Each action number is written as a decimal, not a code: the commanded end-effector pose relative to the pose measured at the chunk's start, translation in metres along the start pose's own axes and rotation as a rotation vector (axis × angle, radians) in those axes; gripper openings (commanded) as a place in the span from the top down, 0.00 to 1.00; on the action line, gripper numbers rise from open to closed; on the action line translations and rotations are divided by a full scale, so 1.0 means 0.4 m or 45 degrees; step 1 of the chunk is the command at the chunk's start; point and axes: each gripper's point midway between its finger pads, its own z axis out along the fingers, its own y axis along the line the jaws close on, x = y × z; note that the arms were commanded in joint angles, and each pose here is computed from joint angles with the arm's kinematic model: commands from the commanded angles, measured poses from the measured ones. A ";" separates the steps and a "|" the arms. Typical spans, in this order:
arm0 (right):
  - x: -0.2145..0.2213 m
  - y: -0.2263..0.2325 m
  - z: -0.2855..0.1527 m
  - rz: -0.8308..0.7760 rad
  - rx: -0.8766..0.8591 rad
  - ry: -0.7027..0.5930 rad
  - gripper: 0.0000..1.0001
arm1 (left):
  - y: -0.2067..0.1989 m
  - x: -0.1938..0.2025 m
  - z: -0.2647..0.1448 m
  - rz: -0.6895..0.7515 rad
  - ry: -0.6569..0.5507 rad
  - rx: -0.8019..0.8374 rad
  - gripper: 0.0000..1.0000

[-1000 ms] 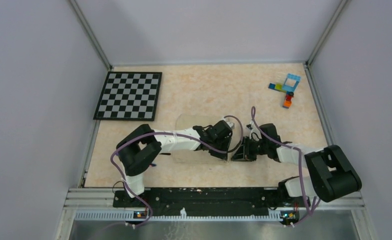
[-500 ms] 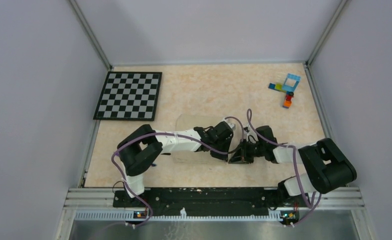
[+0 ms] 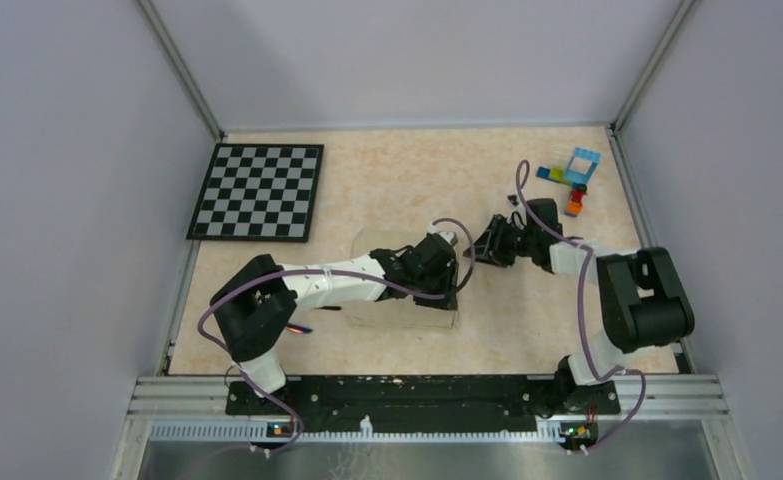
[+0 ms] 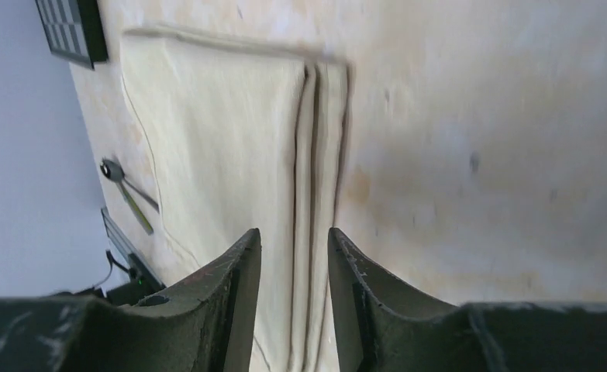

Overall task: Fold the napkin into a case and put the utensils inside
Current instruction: Turn over the upper triangle folded napkin at the center of the board, then smooth out the lower triangle-folded napkin at the center of the board.

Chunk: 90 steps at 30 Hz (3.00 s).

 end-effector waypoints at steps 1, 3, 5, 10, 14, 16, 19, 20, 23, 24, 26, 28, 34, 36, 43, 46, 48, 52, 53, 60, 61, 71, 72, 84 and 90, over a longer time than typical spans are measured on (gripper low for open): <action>-0.118 0.031 0.052 -0.052 -0.052 -0.087 0.63 | -0.023 -0.054 -0.048 -0.072 -0.120 0.044 0.54; -0.136 0.034 0.075 -0.049 -0.074 -0.078 0.66 | -0.017 -0.040 -0.054 -0.094 -0.124 0.063 0.54; -0.150 0.041 0.089 -0.059 -0.098 -0.074 0.71 | -0.010 -0.026 -0.064 -0.112 -0.120 0.076 0.54; -0.160 0.044 0.110 -0.063 -0.116 -0.063 0.74 | 0.007 0.007 -0.076 -0.141 -0.103 0.091 0.51; -0.151 0.045 0.132 -0.068 -0.113 -0.045 0.74 | 0.008 0.021 -0.073 -0.147 -0.086 0.111 0.47; -0.148 0.041 0.143 -0.066 -0.106 -0.035 0.74 | 0.008 0.025 -0.071 -0.151 -0.079 0.116 0.47; -0.144 0.033 0.158 -0.062 -0.099 -0.025 0.72 | 0.003 0.024 -0.075 -0.151 -0.081 0.125 0.47; -0.144 0.032 0.162 -0.061 -0.097 -0.024 0.71 | 0.001 0.021 -0.079 -0.150 -0.086 0.130 0.47; -0.139 0.033 0.175 -0.067 -0.097 -0.010 0.72 | 0.003 0.018 -0.089 -0.147 -0.098 0.127 0.47; -0.137 0.033 0.178 -0.070 -0.094 -0.007 0.73 | 0.007 0.019 -0.089 -0.145 -0.099 0.118 0.48; -0.136 0.034 0.184 -0.079 -0.084 -0.009 0.76 | 0.012 0.019 -0.090 -0.142 -0.103 0.109 0.48; -0.139 0.041 0.187 -0.090 -0.088 -0.007 0.79 | 0.014 0.021 -0.088 -0.140 -0.102 0.106 0.48; -0.150 0.053 0.177 -0.124 -0.074 -0.027 0.75 | 0.020 0.027 -0.085 -0.136 -0.096 0.100 0.50; -0.147 0.053 0.182 -0.125 -0.077 -0.013 0.80 | 0.024 0.031 -0.084 -0.135 -0.094 0.097 0.50; -0.134 0.042 0.205 -0.100 -0.097 0.016 0.82 | 0.023 0.031 -0.082 -0.129 -0.090 0.097 0.51; -0.143 0.057 0.200 -0.118 -0.108 0.006 0.83 | 0.027 0.033 -0.083 -0.131 -0.089 0.092 0.51; -0.148 0.071 0.198 -0.129 -0.129 0.007 0.90 | 0.028 0.033 -0.082 -0.127 -0.093 0.089 0.51; -0.166 0.112 0.164 -0.160 -0.158 -0.032 1.00 | 0.031 0.032 -0.084 -0.128 -0.094 0.083 0.52; -0.170 0.121 0.152 -0.170 -0.150 -0.045 1.00 | 0.032 0.031 -0.085 -0.126 -0.096 0.081 0.52; -0.165 0.096 0.129 -0.152 -0.054 -0.046 1.00 | 0.031 0.031 -0.086 -0.128 -0.098 0.082 0.52; -0.157 0.086 0.130 -0.146 -0.042 -0.042 1.00 | 0.031 0.030 -0.086 -0.126 -0.098 0.083 0.52; -0.156 -0.006 0.129 -0.124 0.119 -0.071 1.00 | 0.023 0.019 -0.089 -0.119 -0.103 0.088 0.51; -0.156 -0.013 0.128 -0.128 0.137 -0.072 1.00 | 0.020 0.015 -0.088 -0.119 -0.104 0.094 0.50; -0.158 -0.017 0.081 -0.047 0.003 -0.083 0.77 | -0.025 -0.272 0.014 0.012 -0.264 -0.043 0.42; -0.159 -0.029 0.092 0.001 -0.069 -0.084 0.96 | 0.026 -0.385 0.082 0.060 -0.351 -0.308 0.52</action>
